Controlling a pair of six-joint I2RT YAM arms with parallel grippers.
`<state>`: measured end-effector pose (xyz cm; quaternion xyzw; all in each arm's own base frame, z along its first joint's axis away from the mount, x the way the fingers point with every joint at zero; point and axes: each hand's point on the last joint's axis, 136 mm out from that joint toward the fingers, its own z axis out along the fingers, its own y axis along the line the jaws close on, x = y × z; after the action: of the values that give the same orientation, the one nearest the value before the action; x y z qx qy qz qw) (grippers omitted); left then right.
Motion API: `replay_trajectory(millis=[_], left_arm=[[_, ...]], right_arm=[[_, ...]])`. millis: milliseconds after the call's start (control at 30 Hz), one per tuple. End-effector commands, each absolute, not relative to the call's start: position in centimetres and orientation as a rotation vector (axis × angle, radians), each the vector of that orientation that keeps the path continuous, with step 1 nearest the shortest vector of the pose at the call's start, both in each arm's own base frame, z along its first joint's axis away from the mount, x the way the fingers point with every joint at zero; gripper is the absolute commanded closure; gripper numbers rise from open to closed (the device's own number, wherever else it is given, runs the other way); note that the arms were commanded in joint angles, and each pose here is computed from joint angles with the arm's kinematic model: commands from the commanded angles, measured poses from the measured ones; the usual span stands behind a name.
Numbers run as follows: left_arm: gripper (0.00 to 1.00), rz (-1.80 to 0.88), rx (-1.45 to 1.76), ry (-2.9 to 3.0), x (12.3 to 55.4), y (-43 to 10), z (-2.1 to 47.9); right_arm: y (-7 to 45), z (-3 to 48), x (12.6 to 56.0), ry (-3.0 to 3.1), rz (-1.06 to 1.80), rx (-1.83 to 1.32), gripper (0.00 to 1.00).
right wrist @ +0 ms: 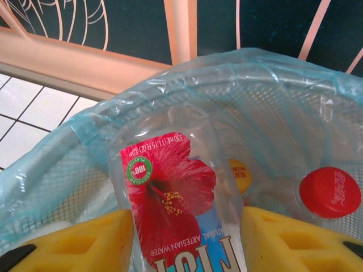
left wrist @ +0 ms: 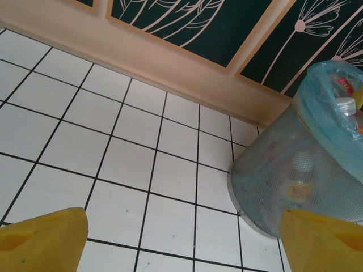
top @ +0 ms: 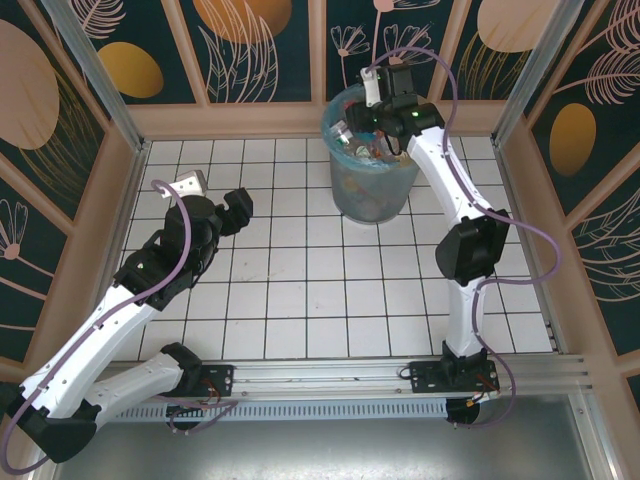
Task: Put the plastic bottles in the bin
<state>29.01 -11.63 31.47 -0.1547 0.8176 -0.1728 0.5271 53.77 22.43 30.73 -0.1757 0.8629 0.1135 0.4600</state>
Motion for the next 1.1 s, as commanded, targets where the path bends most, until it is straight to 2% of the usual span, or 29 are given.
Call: replay_trajectory(millis=[0, 167, 367, 600, 867, 1067], left_arm=[[0.12, -0.396, -0.378, 1.946, 28.7, -11.1, 31.5], [0.12, -0.408, -0.388, 1.938, 28.7, -11.1, 31.6], [0.12, -0.436, -0.402, 1.915, 28.7, -11.1, 32.2], [0.12, -0.424, -0.443, 1.867, 28.7, -10.3, 33.0], [0.12, -0.439, -0.473, 1.872, 28.6, -10.2, 32.1], [0.12, -0.446, -0.474, 1.876, 28.7, -10.4, 32.0]], right_arm=[[22.7, 28.2, 52.3, 2.217, 0.309, -0.445, 0.49], [22.6, 31.0, 52.0, 2.155, 0.317, -0.436, 0.48], [22.5, 36.4, 51.6, 2.052, 0.333, -0.419, 0.42], [20.9, 41.9, 48.6, 1.946, 0.338, -0.38, 0.4], [18.1, 39.0, 43.3, 1.932, 0.333, -0.341, 0.52], [16.8, 34.3, 42.2, 2.002, 0.379, -0.315, 0.55]])
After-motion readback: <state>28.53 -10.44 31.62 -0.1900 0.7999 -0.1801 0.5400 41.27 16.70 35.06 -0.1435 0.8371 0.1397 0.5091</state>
